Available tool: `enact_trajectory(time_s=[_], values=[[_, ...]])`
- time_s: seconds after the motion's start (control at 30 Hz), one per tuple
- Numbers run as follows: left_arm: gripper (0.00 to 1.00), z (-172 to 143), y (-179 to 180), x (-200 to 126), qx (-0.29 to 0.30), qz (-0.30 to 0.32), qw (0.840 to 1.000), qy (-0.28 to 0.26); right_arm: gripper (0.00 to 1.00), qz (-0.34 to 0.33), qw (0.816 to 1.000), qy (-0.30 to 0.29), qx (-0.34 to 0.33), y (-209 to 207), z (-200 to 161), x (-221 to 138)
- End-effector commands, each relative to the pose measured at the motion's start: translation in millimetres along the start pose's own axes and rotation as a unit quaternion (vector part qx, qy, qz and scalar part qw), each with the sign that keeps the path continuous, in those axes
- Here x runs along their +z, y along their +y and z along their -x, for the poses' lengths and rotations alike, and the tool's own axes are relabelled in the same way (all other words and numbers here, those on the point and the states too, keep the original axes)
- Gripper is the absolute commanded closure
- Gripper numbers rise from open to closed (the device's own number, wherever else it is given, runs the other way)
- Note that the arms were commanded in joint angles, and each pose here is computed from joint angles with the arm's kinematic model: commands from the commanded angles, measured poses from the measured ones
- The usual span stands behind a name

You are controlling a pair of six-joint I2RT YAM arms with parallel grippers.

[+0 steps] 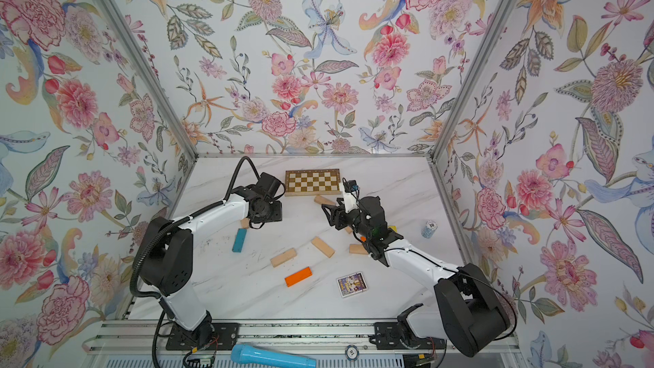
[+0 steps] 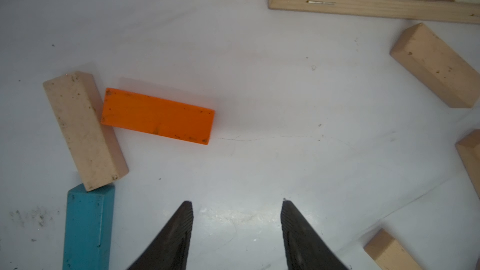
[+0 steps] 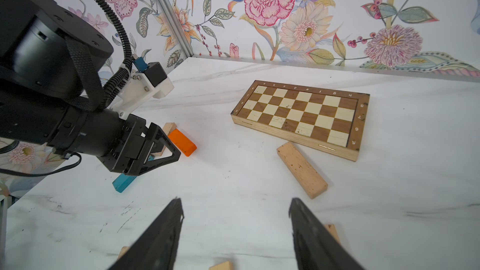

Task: Assemble the number 6 with building blocks
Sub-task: Adjust the building block at the center of the board.

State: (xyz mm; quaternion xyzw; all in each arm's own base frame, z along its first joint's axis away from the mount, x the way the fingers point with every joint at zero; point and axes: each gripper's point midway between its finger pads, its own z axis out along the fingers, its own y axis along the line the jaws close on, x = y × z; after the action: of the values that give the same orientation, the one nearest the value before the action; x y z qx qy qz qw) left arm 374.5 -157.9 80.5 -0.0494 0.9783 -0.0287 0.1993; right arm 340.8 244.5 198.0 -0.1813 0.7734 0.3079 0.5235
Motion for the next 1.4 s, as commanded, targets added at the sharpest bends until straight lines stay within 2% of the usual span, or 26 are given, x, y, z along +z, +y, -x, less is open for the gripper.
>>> enact_trajectory(time_s=[0.0, 0.17, 0.3, 0.37, 0.47, 0.57, 0.63, 0.7, 0.87, 1.17, 1.37], values=[[0.43, 8.0, 41.9, -11.4, -0.042, 0.029, 0.999, -0.01, 0.33, 0.004, 1.0, 0.003, -0.007, 13.6, 1.9, 2.8], [0.41, 16.8, 97.6, -6.1, -0.108, 0.043, 0.993, -0.011, 0.34, 0.016, 0.999, 0.042, -0.005, 39.4, -17.3, 27.8], [0.42, 27.2, 129.2, 3.1, -0.166, 0.031, 0.985, -0.019, 0.36, 0.021, 0.997, 0.077, 0.024, 62.4, -36.0, 64.1], [0.44, 29.9, 137.4, 10.3, -0.18, 0.028, 0.983, -0.018, 0.38, 0.024, 0.994, 0.095, 0.049, 71.5, -44.5, 83.6], [0.55, 32.7, 137.1, 25.2, -0.198, -0.002, 0.98, -0.007, 0.42, 0.015, 0.99, 0.114, 0.087, 78.5, -56.5, 108.5], [0.66, 32.3, 142.7, 37.6, -0.203, 0.001, 0.979, -0.001, 0.47, 0.005, 0.984, 0.133, 0.118, 83.1, -69.3, 128.9], [0.7, 30.9, 148.1, 48.0, -0.205, 0.005, 0.979, 0.006, 0.55, -0.005, 0.98, 0.144, 0.135, 85.9, -78.0, 140.5], [0.7, 29.6, 153.5, 56.4, -0.203, 0.013, 0.979, 0.016, 0.6, -0.019, 0.977, 0.149, 0.152, 84.0, -83.9, 149.3], [0.69, 29.5, 156.1, 73.2, -0.196, 0.014, 0.98, 0.029, 0.66, -0.037, 0.969, 0.164, 0.179, 83.0, -101.6, 165.1], [0.68, 34.4, 148.8, 87.0, -0.181, -0.006, 0.983, 0.037, 0.67, -0.049, 0.961, 0.186, 0.201, 87.6, -124.5, 188.1], [0.68, 36.2, 145.7, 83.9, -0.173, -0.013, 0.984, 0.035, 0.69, -0.049, 0.955, 0.195, 0.219, 89.5, -135.4, 197.0]])
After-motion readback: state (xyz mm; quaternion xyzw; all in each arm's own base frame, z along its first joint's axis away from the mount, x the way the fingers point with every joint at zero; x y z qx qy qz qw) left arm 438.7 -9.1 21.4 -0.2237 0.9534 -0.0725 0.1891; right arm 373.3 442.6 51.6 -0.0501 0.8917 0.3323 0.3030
